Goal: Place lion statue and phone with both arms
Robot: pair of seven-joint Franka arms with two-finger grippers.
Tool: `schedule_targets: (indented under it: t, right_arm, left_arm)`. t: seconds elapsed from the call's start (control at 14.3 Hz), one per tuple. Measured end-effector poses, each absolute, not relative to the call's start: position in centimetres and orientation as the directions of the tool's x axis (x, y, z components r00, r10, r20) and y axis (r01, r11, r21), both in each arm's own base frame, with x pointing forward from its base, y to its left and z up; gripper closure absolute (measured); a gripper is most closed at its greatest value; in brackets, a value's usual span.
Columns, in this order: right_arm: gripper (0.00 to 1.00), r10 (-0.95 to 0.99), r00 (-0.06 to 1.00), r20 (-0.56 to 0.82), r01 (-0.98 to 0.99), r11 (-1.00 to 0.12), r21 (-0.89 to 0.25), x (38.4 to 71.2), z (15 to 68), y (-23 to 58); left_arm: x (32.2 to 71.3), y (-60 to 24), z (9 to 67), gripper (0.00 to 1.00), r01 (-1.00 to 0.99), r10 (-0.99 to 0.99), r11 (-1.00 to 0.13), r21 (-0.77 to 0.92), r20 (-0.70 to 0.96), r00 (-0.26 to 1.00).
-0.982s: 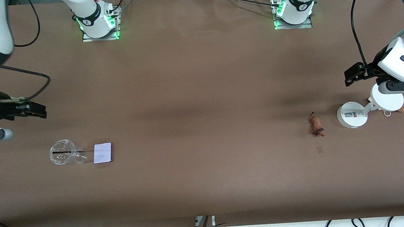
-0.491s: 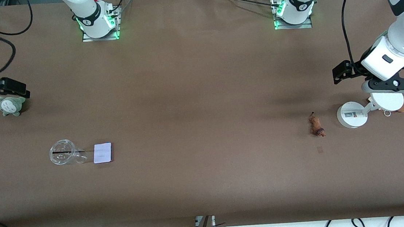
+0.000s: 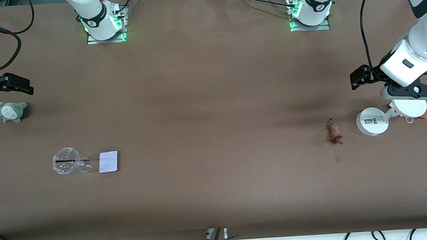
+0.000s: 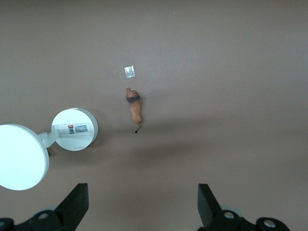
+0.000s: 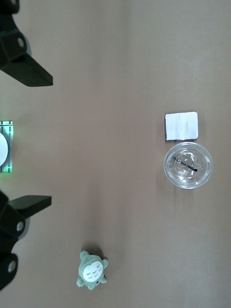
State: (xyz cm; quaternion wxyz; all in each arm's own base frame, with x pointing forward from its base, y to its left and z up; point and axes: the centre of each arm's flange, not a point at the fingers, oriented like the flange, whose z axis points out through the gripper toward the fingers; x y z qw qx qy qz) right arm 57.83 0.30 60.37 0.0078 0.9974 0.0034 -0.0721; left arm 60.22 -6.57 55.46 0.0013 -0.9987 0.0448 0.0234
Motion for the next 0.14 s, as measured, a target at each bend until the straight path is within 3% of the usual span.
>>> schedule_targets:
  t: [0.14]
  right_arm:
    - [0.00, 0.006, 0.989, -0.145, 0.008, -1.000, 0.015, 57.86, 60.31, 0.31]
  left_arm:
    - [60.71, -6.10, 55.68, 0.00, -0.082, -0.082, -0.997, 0.004, -0.039, 0.996]
